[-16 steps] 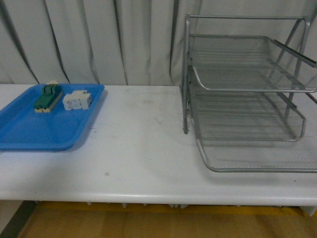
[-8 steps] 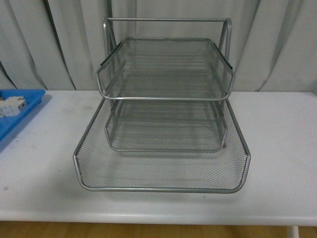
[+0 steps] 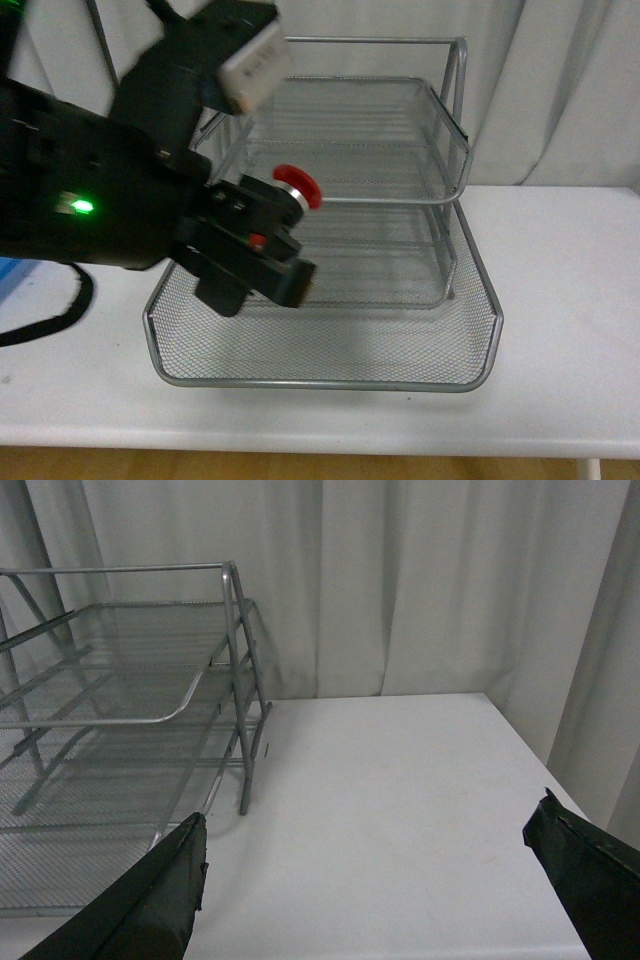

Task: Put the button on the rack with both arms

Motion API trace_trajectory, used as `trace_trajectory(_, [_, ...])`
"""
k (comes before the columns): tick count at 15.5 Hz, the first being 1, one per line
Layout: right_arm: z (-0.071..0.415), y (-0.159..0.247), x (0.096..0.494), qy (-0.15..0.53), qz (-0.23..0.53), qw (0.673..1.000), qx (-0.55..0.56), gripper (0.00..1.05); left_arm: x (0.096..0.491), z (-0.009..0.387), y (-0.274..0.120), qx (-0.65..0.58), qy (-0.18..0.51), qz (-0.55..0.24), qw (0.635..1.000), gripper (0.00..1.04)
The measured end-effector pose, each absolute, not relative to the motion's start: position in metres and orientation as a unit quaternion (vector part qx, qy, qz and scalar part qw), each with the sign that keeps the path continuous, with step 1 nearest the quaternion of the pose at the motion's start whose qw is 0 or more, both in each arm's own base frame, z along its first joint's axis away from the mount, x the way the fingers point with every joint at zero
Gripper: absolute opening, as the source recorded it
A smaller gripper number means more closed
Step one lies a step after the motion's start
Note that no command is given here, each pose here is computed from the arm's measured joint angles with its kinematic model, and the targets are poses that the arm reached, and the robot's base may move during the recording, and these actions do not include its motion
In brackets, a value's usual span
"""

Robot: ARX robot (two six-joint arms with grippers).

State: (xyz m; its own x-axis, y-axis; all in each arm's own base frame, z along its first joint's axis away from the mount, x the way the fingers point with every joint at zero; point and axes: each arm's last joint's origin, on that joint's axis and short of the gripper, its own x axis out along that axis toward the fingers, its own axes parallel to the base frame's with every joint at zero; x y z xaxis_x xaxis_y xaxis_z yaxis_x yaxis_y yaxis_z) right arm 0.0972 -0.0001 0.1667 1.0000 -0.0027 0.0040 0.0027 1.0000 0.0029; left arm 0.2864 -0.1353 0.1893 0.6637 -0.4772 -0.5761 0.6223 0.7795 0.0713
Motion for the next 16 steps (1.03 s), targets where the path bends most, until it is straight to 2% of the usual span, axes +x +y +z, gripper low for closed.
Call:
trace_trajectory(3, [0.167, 0.000, 0.097, -0.002, -0.001, 1.000, 0.001, 0.98, 0.315, 0.163, -0.158, 0.169, 0.305, -0.313, 0.884, 0.37])
trace_trajectory(9, [0.167, 0.000, 0.097, -0.002, -0.001, 1.000, 0.001, 0.98, 0.348, 0.126, -0.172, 0.209, 0.342, -0.291, 0.869, 0.37])
trace_trajectory(12, [0.167, 0.000, 0.097, -0.002, -0.001, 1.000, 0.001, 0.98, 0.345, 0.130, -0.169, 0.190, 0.339, -0.298, 0.872, 0.70])
trace_trajectory(14, [0.167, 0.000, 0.097, -0.002, -0.001, 1.000, 0.001, 0.98, 0.324, 0.150, -0.154, 0.157, 0.320, -0.306, 0.883, 0.92])
trace_trajectory(15, [0.167, 0.000, 0.097, -0.002, -0.001, 1.000, 0.001, 0.98, 0.315, 0.169, -0.144, 0.136, 0.282, -0.297, 0.902, 1.00])
trace_trajectory(16, [0.167, 0.000, 0.097, -0.002, -0.001, 1.000, 0.001, 0.98, 0.301, 0.193, -0.124, 0.093, 0.222, -0.285, 0.928, 0.97])
